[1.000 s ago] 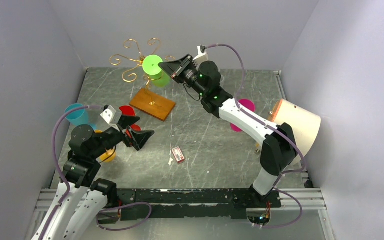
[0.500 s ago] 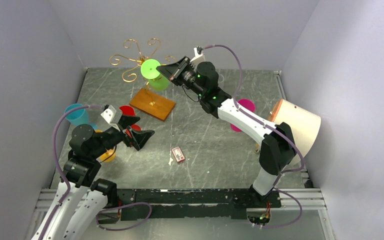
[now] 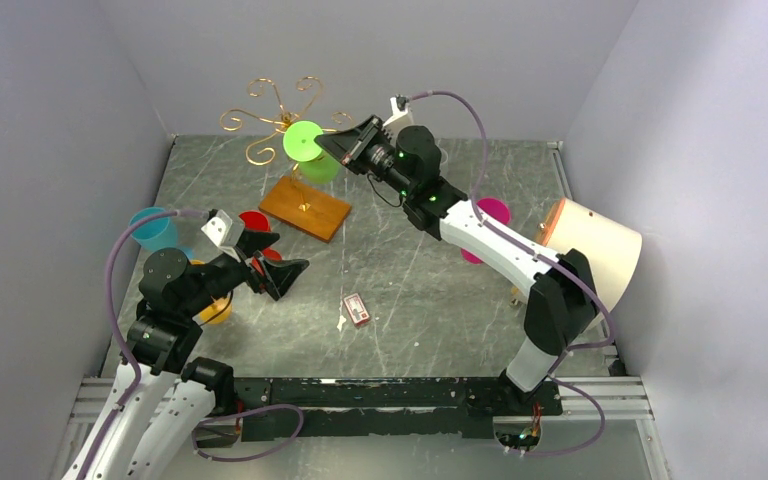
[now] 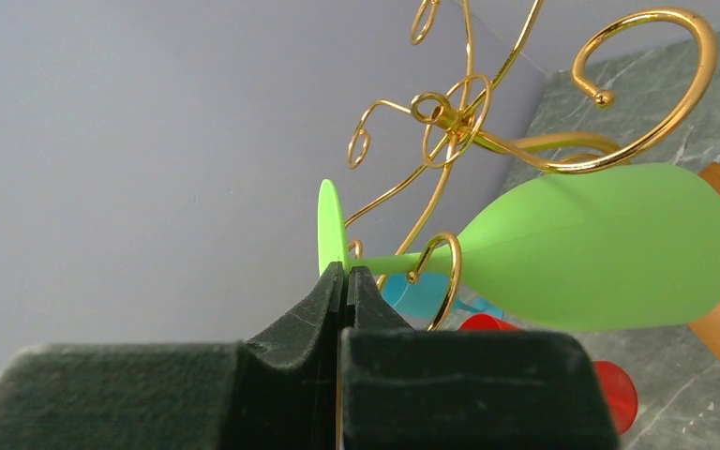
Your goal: Place the wine glass upside down on the wine glass rack
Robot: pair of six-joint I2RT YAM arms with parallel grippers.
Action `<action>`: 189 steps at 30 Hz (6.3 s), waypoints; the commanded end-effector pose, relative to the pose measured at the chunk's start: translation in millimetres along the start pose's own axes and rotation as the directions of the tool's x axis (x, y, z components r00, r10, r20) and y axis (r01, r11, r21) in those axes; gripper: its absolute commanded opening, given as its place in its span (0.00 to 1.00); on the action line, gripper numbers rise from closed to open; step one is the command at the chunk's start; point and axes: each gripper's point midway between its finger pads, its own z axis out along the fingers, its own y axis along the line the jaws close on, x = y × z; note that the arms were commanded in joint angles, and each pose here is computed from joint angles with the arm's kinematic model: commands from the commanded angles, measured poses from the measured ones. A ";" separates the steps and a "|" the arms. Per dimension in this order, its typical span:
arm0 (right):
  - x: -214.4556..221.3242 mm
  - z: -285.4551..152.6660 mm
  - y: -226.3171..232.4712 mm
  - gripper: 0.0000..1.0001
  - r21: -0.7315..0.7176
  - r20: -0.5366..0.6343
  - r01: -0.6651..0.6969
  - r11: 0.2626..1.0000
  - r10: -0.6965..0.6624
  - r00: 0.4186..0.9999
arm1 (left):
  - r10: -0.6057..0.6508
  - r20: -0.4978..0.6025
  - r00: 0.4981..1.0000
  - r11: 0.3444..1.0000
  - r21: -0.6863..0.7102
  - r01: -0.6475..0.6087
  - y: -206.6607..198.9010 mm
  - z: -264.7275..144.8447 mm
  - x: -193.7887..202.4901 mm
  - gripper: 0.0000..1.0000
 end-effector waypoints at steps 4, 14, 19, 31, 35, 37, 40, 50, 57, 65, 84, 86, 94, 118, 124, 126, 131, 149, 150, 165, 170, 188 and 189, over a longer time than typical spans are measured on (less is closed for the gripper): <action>-3.6 -10.0 19.8 0.00 -0.053 -0.001 0.010 0.999 -0.010 1.000 | 0.011 0.007 1.000 1.000 -0.017 -0.011 3.7 0.8 -1.1 0.99; 2.7 -9.3 20.8 0.00 -0.065 -0.038 0.014 0.998 -0.017 0.999 | 0.011 0.003 1.000 1.000 -0.018 -0.011 4.3 1.2 -0.3 0.99; -1.1 -14.5 20.1 0.00 -0.050 -0.016 0.025 0.998 -0.026 1.000 | 0.010 0.005 1.000 1.000 -0.019 -0.010 4.4 1.2 -0.6 0.99; -8.1 -18.9 6.4 0.00 0.011 0.029 0.028 1.000 -0.028 0.999 | 0.007 0.002 1.000 1.000 -0.029 -0.007 6.4 1.5 0.3 0.99; -10.8 -19.5 2.8 0.00 0.024 0.042 0.025 0.999 -0.025 0.999 | 0.003 -0.004 1.000 0.999 -0.045 -0.004 9.9 2.6 1.0 0.99; -13.2 -20.9 1.1 0.02 0.032 0.054 0.021 0.999 -0.023 0.998 | 0.001 -0.007 1.000 0.998 -0.060 -0.002 12.5 2.8 1.1 0.99; -15.6 -22.3 -1.6 0.05 0.044 0.068 0.021 0.999 -0.024 0.997 | 0.000 -0.007 1.000 0.995 -0.102 -0.001 20.5 2.9 1.6 0.99; -17.2 -29.8 -8.1 0.18 0.066 0.076 0.015 0.998 -0.020 0.997 | 0.017 -0.023 1.000 0.942 -0.335 -0.024 63.8 -4.6 4.4 0.99; -20.6 -45.3 -4.3 0.33 0.054 0.084 0.031 0.998 -0.035 0.996 | -0.035 0.023 0.999 0.776 -0.629 0.042 113.5 -30.1 -1.0 0.99; -24.2 -85.9 -1.1 0.62 0.060 0.111 0.086 0.995 -0.092 0.990 | -0.165 0.187 0.968 0.517 -0.820 0.246 146.9 -58.5 -2.8 0.99; -26.6 -175.3 -17.1 0.99 0.179 0.136 0.287 0.941 -0.313 0.940 | -0.333 0.358 0.872 -0.080 -0.932 0.353 171.1 -119.6 59.4 0.72; -26.2 -176.0 -16.3 0.98 0.177 0.132 0.291 0.940 -0.316 0.940 | -0.339 0.365 0.867 -0.089 -0.930 0.357 171.9 -119.2 65.3 0.69; -18.9 -173.3 -14.5 0.97 0.155 0.087 0.314 0.937 -0.329 0.940 | -0.368 0.343 0.864 -0.133 -0.939 0.316 177.0 -119.9 94.3 0.51; -13.7 -172.3 -26.4 0.96 0.183 0.046 0.364 0.913 -0.378 0.925 | -0.282 0.466 0.839 -0.172 -0.884 0.434 162.7 -146.5 54.8 0.07; -13.6 -177.6 -24.5 0.97 0.178 0.030 0.407 0.896 -0.419 0.908 | -0.263 0.499 0.826 -0.114 -0.866 0.487 152.3 -152.2 29.1 0.07; -13.5 -179.6 -24.2 0.97 0.172 0.030 0.423 0.890 -0.434 0.900 | -0.263 0.498 0.826 -0.077 -0.864 0.497 148.3 -151.9 19.9 0.07; -12.6 -185.0 -19.1 0.98 0.140 0.022 0.489 0.861 -0.497 0.868 | -0.269 0.503 0.821 0.083 -0.837 0.540 135.2 -143.1 -6.8 0.07; 16.5 -167.2 -3.5 0.77 0.056 -0.034 0.476 0.878 -0.475 0.879 | -0.272 0.458 0.846 0.625 -0.585 0.517 58.8 -122.1 -74.9 0.07; 21.7 -164.1 -1.7 0.76 0.058 -0.042 0.479 0.876 -0.478 0.878 | -0.271 0.454 0.849 0.654 -0.560 0.509 53.9 -119.6 -77.1 0.07; 88.2 -118.7 23.6 0.41 -0.052 -0.078 0.398 0.916 -0.401 0.913 | -0.283 0.414 0.865 0.903 -0.189 0.386 -19.3 -97.7 -103.6 0.07; 105.2 -109.8 37.5 0.35 -0.112 -0.066 0.394 0.912 -0.403 0.913 | -0.302 0.382 0.873 0.917 -0.134 0.376 -27.7 -89.3 -100.5 0.07; 123.4 -99.9 38.4 0.16 -0.114 -0.085 0.366 0.924 -0.376 0.923 | -0.341 0.367 0.865 0.912 -0.093 0.399 -31.1 -82.7 -94.6 0.07; 123.1 -100.6 37.7 0.12 -0.112 -0.084 0.369 0.922 -0.379 0.922 | -0.343 0.366 0.865 0.911 -0.094 0.401 -30.9 -82.8 -94.3 0.07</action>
